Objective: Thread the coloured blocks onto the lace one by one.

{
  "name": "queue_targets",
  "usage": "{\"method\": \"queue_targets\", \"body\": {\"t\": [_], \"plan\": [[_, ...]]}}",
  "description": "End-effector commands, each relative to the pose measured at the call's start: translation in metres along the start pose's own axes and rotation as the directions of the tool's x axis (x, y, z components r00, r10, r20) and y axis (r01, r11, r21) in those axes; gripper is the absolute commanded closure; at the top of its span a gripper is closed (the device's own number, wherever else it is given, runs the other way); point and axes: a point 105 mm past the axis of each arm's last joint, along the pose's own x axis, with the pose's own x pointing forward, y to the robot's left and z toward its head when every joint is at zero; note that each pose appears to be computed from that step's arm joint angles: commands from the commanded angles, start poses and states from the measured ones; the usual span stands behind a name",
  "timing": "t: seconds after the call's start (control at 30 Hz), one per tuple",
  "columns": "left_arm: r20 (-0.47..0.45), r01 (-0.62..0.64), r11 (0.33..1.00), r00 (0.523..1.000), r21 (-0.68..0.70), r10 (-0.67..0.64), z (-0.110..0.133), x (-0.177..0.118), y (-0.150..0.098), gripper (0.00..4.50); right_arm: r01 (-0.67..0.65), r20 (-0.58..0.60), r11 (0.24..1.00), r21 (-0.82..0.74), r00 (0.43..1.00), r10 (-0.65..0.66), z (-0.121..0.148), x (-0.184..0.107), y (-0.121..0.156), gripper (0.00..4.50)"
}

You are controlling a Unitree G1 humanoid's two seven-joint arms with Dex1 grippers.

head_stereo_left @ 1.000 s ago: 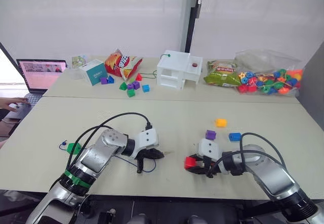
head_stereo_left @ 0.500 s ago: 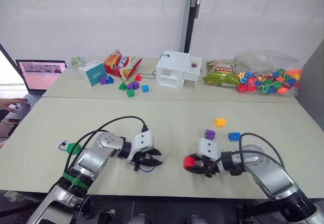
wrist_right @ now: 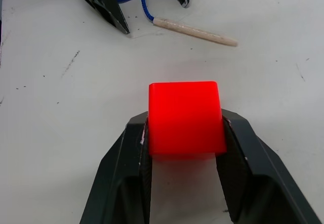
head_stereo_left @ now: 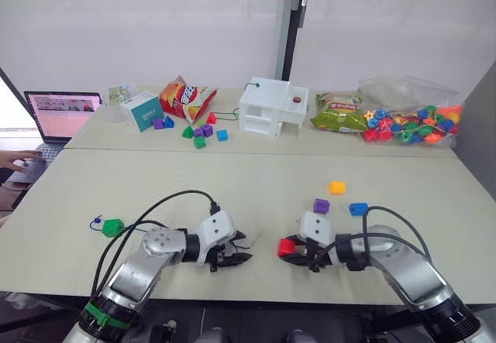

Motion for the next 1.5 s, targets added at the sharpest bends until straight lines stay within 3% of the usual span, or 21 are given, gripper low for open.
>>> {"method": "queue_targets", "body": {"t": [0.03, 0.23, 0.53, 0.73, 0.9, 1.07, 1.5], "plan": [[0.001, -0.017, 0.999, 1.0, 0.034, 0.016, 0.001, 0.009, -0.001, 1.79, 0.005, 0.042, 1.0, -0.009, 0.999, -0.004, 0.012, -0.003, 0.001, 3.3], [-0.062, -0.025, 0.998, 0.998, 0.059, 0.028, -0.008, 0.018, 0.01, 1.79, 0.0, 0.038, 1.0, -0.005, 0.999, 0.0, 0.012, -0.004, 0.005, 3.3], [-0.046, 0.014, 1.0, 0.999, 0.027, -0.013, -0.006, 0.025, 0.004, 4.47, 0.014, 0.041, 1.0, 0.001, 0.999, -0.014, 0.015, -0.004, 0.005, 3.3], [-0.023, 0.026, 1.0, 0.999, 0.009, -0.026, 0.006, 0.016, 0.022, 4.5, 0.025, 0.033, 1.0, -0.005, 0.999, -0.025, 0.013, -0.006, 0.002, 3.3], [0.012, 0.159, 0.987, 0.987, 0.03, -0.16, 0.029, 0.006, 0.022, 4.5, 0.025, 0.028, 1.0, -0.019, 0.999, -0.024, 0.011, -0.006, -0.001, 3.3], [-0.031, 0.299, 0.95, 0.954, 0.091, -0.298, 0.041, -0.006, 0.014, 4.5, 0.002, 0.016, 0.998, -0.062, 1.0, -0.001, 0.009, -0.006, -0.002, 3.3], [-0.03, 0.339, 0.929, 0.94, 0.15, -0.339, 0.041, 0.01, 0.003, 4.5, -0.065, 0.008, 0.989, -0.134, 0.998, 0.066, 0.008, -0.007, 0.002, 3.3]]}}
